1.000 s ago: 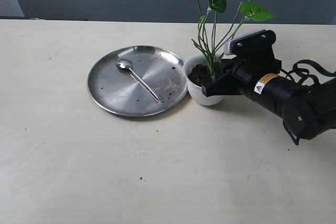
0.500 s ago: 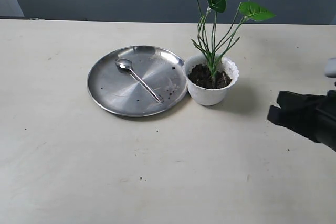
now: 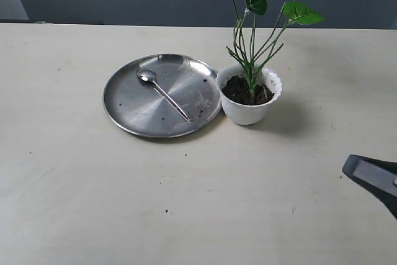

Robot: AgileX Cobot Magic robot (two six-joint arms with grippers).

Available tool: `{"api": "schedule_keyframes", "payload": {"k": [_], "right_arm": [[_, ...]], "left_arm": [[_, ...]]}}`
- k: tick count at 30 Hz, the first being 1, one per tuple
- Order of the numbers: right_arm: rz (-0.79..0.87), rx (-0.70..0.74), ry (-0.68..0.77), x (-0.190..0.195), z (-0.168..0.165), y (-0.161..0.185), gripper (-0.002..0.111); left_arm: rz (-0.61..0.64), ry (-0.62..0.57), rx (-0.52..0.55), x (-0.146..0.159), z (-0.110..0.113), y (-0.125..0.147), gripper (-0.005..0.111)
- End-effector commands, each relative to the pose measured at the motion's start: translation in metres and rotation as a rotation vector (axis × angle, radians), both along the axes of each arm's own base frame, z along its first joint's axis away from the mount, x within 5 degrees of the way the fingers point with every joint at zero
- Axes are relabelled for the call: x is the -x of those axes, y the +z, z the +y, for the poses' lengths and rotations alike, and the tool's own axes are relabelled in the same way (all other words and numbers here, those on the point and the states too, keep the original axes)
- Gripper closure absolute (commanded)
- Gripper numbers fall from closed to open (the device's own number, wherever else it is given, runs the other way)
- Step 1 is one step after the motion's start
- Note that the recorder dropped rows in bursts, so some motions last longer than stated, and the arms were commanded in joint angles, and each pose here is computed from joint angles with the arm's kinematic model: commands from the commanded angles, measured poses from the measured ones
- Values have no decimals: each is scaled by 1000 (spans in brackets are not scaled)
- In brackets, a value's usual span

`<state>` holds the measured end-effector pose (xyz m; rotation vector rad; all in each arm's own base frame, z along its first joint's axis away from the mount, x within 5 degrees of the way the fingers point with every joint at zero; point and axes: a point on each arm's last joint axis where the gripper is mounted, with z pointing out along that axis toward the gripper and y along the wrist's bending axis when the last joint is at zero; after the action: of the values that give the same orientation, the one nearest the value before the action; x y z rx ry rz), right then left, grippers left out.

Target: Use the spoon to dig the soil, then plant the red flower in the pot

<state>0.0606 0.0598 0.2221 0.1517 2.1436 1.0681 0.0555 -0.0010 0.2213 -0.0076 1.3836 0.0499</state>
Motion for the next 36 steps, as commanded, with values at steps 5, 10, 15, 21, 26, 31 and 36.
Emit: {"api": "schedule_keyframes", "payload": {"k": [5,10,15,21,26,31,36], "right_arm": [[-104,80,20,4,-6,0,109],[-222,60,-14,-1,-7,3,109],[-406,77,-57,-1,-14,-1,109],[-519,89,-159,4,-27,-17,109],[-592,182,-243,7,-35,-17,109],[-672,283,-287,8,-40,-15,109],[-739,421,-279,7,-42,-15,109]], "left_arm": [[-16,-15,2,1,-1,2,106],[-16,-15,2,1,-1,2,106],[-16,-15,2,1,-1,2,106],[-16,-15,2,1,-1,2,106],[-16,-15,2,1,-1,2,106],[-16,-15,2,1,-1,2,106],[-16,-15,2,1,-1,2,106]]}}
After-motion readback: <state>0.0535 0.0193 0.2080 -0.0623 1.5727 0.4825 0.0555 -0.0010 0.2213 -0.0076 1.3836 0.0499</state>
